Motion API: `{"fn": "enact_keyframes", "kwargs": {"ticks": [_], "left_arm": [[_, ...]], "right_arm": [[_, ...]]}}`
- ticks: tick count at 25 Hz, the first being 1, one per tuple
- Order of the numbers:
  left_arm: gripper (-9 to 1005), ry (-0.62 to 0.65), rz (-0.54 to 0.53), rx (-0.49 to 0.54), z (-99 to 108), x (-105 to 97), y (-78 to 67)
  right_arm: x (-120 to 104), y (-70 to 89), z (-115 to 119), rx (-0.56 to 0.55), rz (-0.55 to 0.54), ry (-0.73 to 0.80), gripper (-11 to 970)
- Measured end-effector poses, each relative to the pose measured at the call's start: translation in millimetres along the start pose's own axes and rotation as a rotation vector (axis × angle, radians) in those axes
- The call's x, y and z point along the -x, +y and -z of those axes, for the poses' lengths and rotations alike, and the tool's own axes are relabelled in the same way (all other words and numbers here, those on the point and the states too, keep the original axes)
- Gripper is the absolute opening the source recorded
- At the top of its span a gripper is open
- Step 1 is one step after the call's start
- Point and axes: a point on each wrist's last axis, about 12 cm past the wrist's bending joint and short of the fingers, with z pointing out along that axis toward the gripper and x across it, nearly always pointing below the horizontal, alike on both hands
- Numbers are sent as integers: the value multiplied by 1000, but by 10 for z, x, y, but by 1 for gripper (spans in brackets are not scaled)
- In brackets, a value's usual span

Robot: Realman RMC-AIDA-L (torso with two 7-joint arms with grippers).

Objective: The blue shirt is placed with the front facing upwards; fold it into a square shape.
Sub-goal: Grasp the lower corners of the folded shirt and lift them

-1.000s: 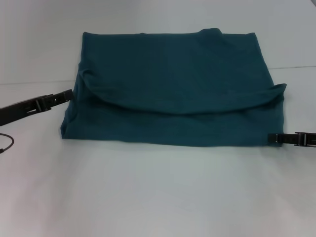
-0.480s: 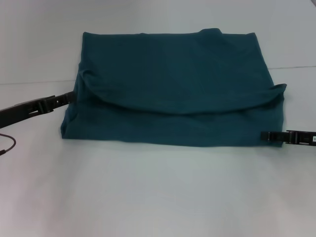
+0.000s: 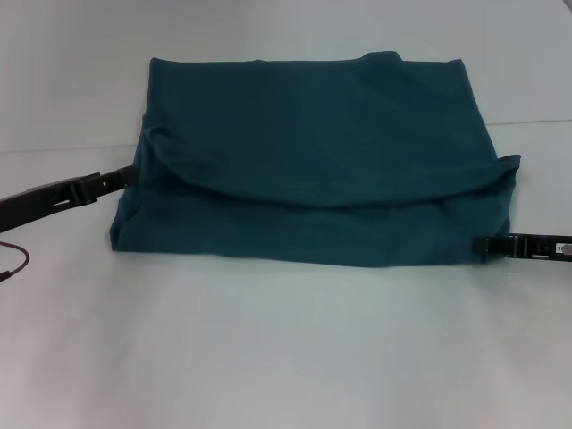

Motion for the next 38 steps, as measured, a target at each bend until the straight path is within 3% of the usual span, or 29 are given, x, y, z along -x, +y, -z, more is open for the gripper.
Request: {"fn": "enact_keyframes", "kwargs": {"ticks": [10,23,38], "left_arm": [[738,24,3,23,-68,-135,13],[736,105,-111,159,-257,-275,39],[735,137,-204,241,-470,-349,-15]], "right_arm": [[0,-63,50,-21,-3,-6,87],[37,-73,127,12,0,5,42],[18,-63,121,20,-7,8,48]]}}
